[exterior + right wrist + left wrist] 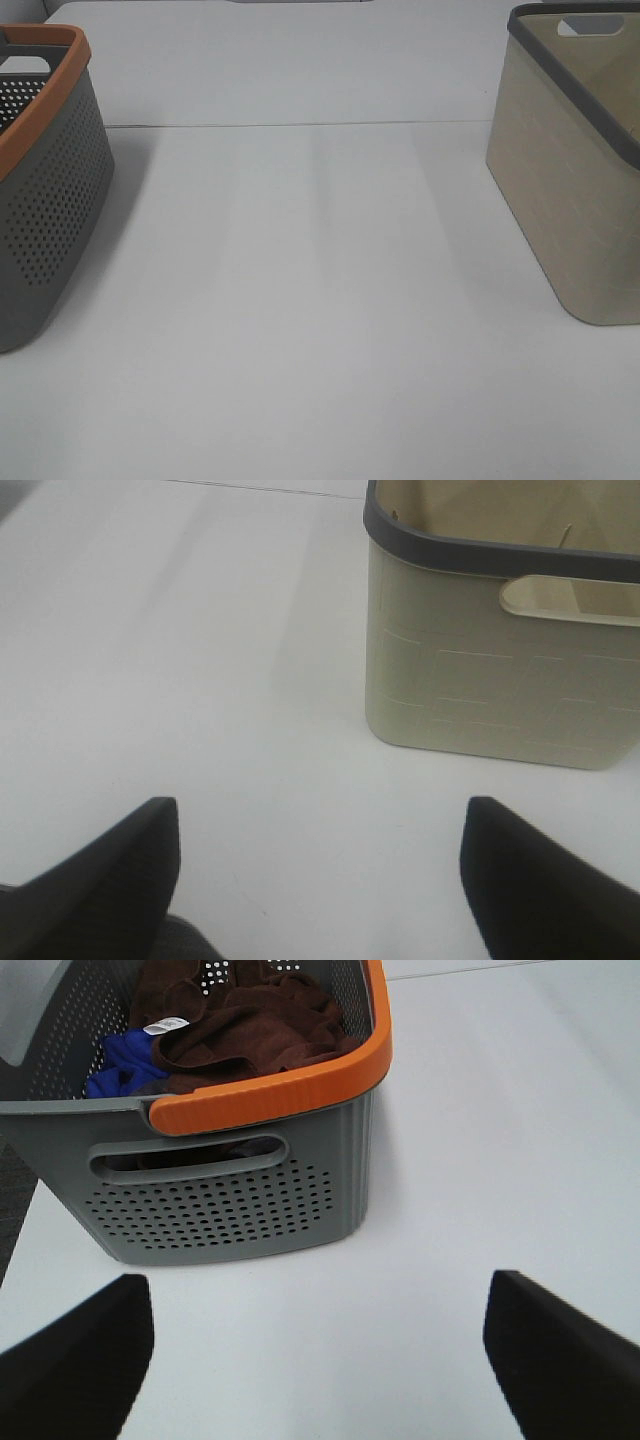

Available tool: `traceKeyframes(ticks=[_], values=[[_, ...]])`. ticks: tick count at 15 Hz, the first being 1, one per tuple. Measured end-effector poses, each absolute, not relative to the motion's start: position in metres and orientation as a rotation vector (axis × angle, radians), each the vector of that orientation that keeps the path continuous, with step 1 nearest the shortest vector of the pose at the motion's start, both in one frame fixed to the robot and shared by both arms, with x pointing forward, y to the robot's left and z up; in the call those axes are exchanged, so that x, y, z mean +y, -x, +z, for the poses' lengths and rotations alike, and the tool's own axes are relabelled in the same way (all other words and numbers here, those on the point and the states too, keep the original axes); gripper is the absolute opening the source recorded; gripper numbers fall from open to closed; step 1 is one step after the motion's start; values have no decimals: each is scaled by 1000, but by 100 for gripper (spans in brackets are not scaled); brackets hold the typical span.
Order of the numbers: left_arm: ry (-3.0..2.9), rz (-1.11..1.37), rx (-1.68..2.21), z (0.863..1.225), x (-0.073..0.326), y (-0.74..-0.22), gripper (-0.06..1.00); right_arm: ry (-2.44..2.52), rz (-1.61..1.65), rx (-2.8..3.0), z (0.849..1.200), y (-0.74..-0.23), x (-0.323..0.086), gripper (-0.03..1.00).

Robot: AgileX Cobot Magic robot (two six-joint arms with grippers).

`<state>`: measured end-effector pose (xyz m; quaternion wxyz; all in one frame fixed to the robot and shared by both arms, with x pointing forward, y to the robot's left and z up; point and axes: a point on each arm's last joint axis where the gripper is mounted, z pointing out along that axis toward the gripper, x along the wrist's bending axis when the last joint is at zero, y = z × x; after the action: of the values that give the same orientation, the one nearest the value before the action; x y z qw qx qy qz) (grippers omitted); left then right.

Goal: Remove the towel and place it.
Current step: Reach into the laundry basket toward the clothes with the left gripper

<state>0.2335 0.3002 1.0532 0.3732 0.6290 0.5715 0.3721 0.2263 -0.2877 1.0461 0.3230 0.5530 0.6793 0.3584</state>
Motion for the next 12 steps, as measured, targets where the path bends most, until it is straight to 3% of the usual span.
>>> traceKeyframes(ticks=[12], values=[[-1611, 953, 1464, 1053, 300, -233, 85, -1451, 941, 1783, 1046, -226, -288, 74]])
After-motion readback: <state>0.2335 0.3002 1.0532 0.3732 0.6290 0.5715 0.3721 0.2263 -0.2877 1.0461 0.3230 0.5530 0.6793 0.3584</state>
